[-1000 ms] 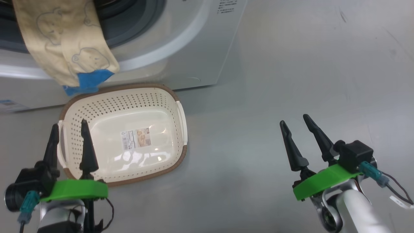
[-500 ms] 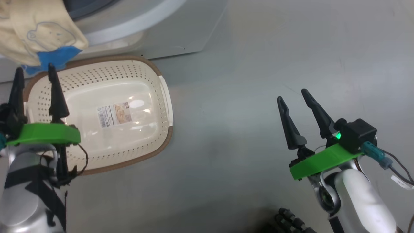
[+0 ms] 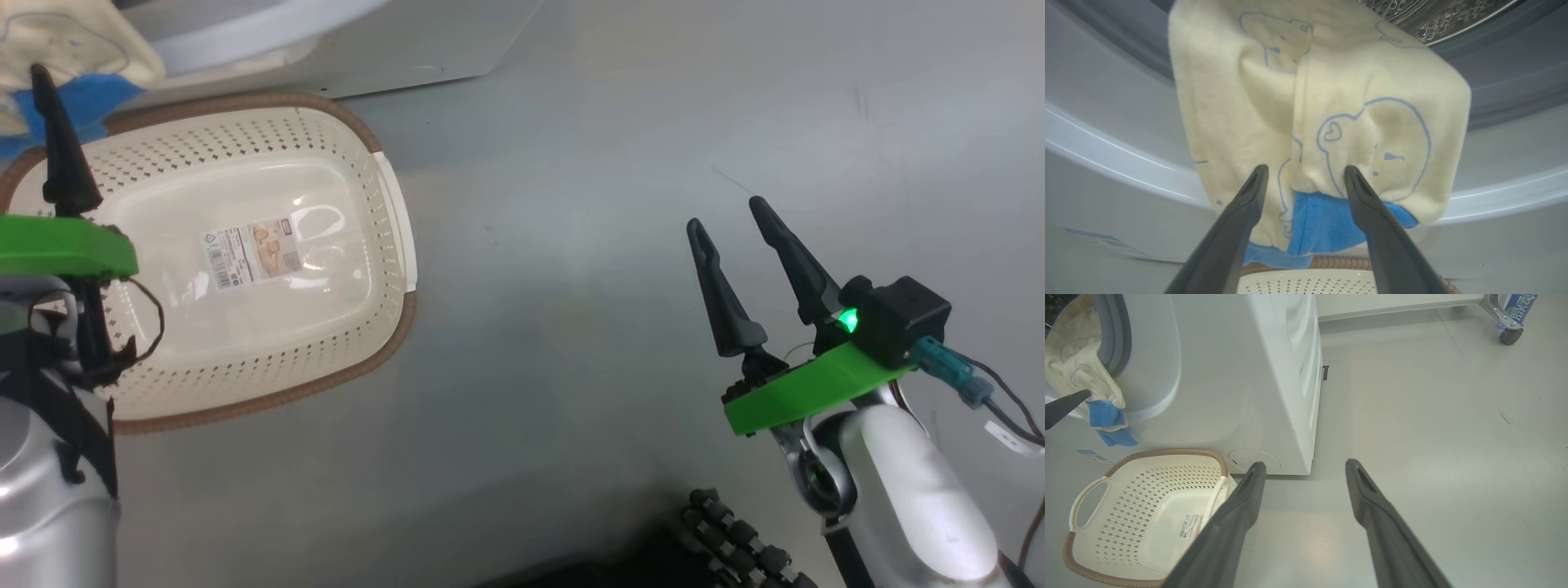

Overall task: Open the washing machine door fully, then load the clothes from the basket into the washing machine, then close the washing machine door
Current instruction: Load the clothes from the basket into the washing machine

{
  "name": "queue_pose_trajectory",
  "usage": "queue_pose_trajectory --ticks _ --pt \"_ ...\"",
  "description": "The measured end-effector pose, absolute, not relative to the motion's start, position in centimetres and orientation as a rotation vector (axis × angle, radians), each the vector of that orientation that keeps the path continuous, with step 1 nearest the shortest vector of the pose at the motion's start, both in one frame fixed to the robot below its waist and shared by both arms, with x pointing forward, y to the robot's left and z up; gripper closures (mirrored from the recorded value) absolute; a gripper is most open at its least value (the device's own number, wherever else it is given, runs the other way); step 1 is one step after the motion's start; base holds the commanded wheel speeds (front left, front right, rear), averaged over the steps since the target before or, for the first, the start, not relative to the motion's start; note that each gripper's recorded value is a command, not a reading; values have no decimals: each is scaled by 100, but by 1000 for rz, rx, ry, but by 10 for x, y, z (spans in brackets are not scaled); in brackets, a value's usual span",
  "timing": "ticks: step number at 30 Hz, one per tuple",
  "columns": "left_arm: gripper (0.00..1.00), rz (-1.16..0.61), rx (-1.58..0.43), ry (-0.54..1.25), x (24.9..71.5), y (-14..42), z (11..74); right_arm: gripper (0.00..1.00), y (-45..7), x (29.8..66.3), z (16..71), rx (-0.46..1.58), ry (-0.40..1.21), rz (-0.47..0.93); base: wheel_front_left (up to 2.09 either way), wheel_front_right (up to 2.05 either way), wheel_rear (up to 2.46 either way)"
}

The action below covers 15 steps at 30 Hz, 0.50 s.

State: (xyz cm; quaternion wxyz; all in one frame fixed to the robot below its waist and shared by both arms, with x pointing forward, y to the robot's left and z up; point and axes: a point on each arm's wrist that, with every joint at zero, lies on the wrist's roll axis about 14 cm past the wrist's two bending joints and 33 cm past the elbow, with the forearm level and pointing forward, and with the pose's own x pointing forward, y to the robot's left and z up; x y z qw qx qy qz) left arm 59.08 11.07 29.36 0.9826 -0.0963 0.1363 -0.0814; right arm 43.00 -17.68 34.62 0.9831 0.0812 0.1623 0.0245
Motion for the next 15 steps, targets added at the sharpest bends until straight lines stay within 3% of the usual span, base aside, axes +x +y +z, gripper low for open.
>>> queue_pose_trajectory --ticks 15 --pt "0 -133 -180 269 615 122 282 0 -166 440 329 163 352 88 0 0 0"
